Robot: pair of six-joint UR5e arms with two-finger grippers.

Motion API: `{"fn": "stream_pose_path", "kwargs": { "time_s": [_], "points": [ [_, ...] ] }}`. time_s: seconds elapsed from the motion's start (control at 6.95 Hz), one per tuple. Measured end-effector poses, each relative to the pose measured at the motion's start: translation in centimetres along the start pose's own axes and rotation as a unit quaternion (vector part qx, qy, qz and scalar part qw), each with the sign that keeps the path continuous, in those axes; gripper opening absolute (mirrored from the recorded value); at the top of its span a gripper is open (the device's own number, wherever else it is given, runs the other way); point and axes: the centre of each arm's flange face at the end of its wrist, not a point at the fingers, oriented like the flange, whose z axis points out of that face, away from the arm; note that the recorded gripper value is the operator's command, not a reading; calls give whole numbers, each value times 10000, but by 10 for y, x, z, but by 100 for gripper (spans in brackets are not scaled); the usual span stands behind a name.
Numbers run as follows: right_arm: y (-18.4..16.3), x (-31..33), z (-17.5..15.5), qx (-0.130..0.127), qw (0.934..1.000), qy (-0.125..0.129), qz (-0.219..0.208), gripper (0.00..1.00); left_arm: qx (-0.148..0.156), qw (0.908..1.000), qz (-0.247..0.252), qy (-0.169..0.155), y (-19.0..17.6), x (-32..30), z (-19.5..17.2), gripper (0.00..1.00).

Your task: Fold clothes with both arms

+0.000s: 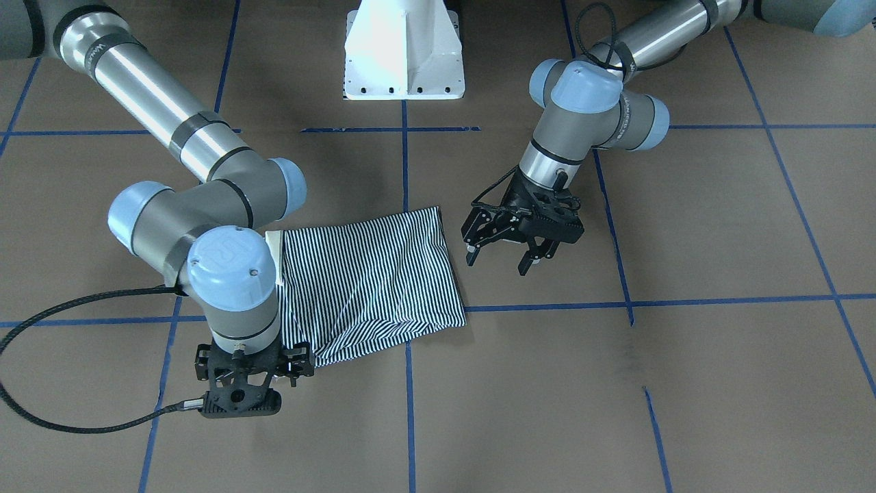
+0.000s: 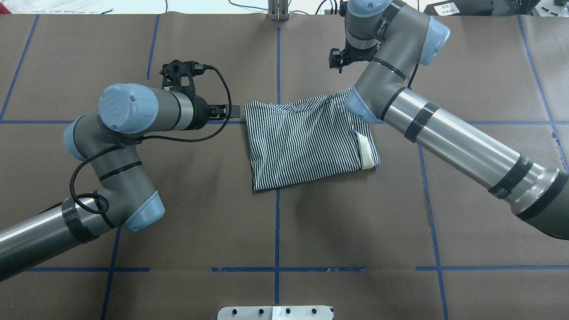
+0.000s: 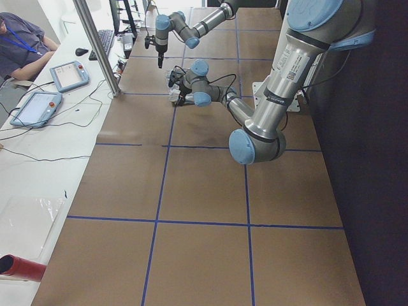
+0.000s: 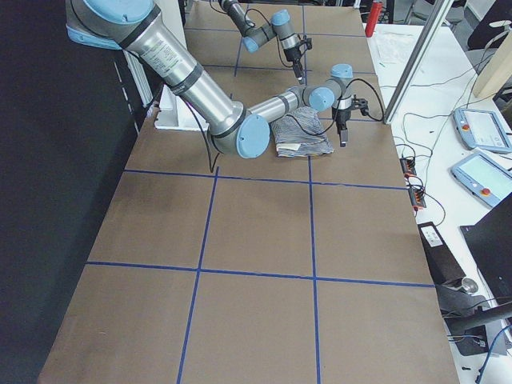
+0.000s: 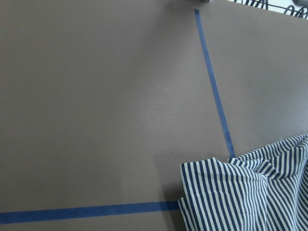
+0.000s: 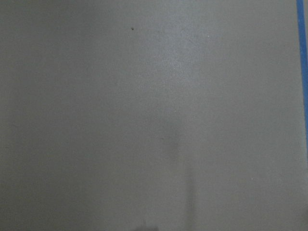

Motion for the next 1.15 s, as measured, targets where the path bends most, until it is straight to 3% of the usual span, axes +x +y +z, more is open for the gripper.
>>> {"fn": "stream_pose_path", "kwargs": {
  "time_s": [0.29,0.72,1.01,1.15],
  "points": [
    [-1,83,-46,-92,9994,-146,-288,100,-312,9993,103,-160,4,8,-33,100],
    [28,260,-113,-322,9933,-12,-1111,100,-598,9907,994,-705,3,-47,-154,100],
    [60,409,-126,-507,9850,-77,-1647,100,-751,9755,1744,-1112,-26,-132,-208,100],
    [89,479,-123,-627,9830,-90,-1723,100,-839,9617,2226,-1366,-49,-194,-239,100]
  ]
}}
